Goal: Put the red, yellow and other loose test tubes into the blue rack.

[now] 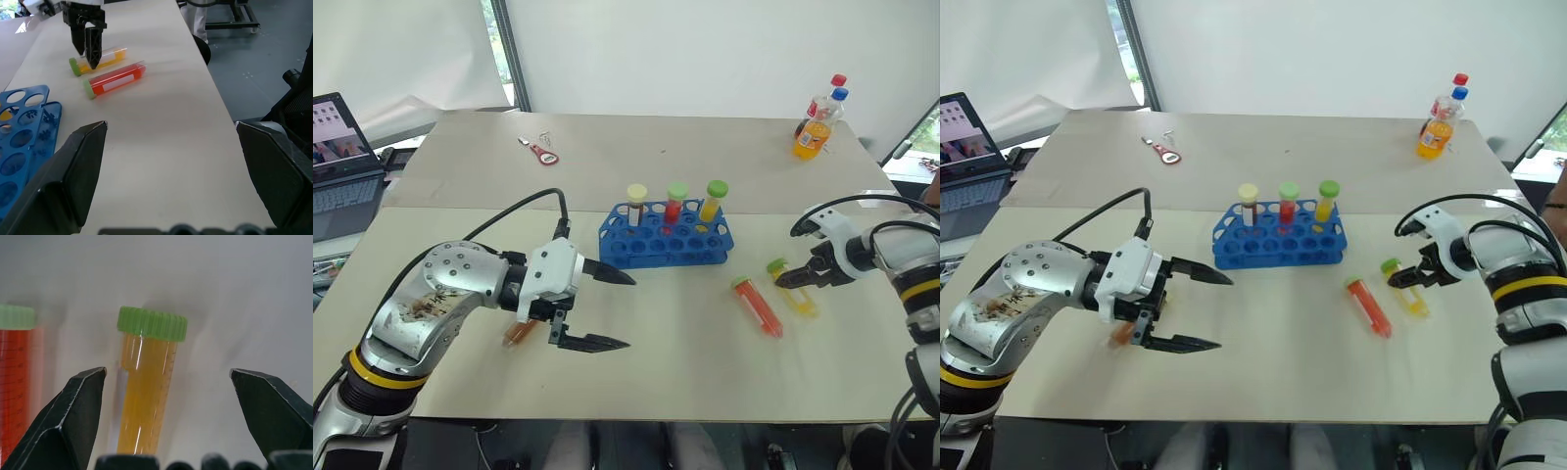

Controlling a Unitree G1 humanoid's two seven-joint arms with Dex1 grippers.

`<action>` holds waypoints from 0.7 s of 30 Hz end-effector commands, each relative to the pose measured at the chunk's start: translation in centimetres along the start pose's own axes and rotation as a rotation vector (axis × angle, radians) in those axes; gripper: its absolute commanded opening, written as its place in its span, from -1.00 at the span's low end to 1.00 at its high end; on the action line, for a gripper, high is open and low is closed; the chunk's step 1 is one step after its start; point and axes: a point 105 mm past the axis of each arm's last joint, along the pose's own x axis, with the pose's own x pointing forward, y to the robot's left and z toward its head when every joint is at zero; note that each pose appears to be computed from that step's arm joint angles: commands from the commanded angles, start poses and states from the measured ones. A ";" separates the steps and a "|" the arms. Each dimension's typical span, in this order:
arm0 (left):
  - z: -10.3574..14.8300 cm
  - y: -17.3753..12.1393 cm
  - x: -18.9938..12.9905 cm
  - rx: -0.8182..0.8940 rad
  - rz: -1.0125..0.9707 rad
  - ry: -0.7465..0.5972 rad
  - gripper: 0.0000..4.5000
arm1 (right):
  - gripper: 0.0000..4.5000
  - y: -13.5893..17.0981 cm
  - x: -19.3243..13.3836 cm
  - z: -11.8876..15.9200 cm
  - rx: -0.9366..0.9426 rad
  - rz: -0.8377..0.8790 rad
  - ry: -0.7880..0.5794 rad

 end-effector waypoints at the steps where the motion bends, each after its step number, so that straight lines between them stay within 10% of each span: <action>1: 0.7 -0.4 0.2 0.045 0.008 -0.009 1.00 | 0.46 -0.4 -0.6 0.5 -0.007 0.004 -0.002; 8: 0.5 -0.5 0.3 0.056 0.020 -0.014 1.00 | -0.55 -0.4 0.0 0.2 -0.006 0.008 0.008; 21: -0.8 1.7 -3.2 -0.001 0.224 -0.110 1.00 | -0.56 5.4 -8.8 9.4 -0.163 -0.020 -0.688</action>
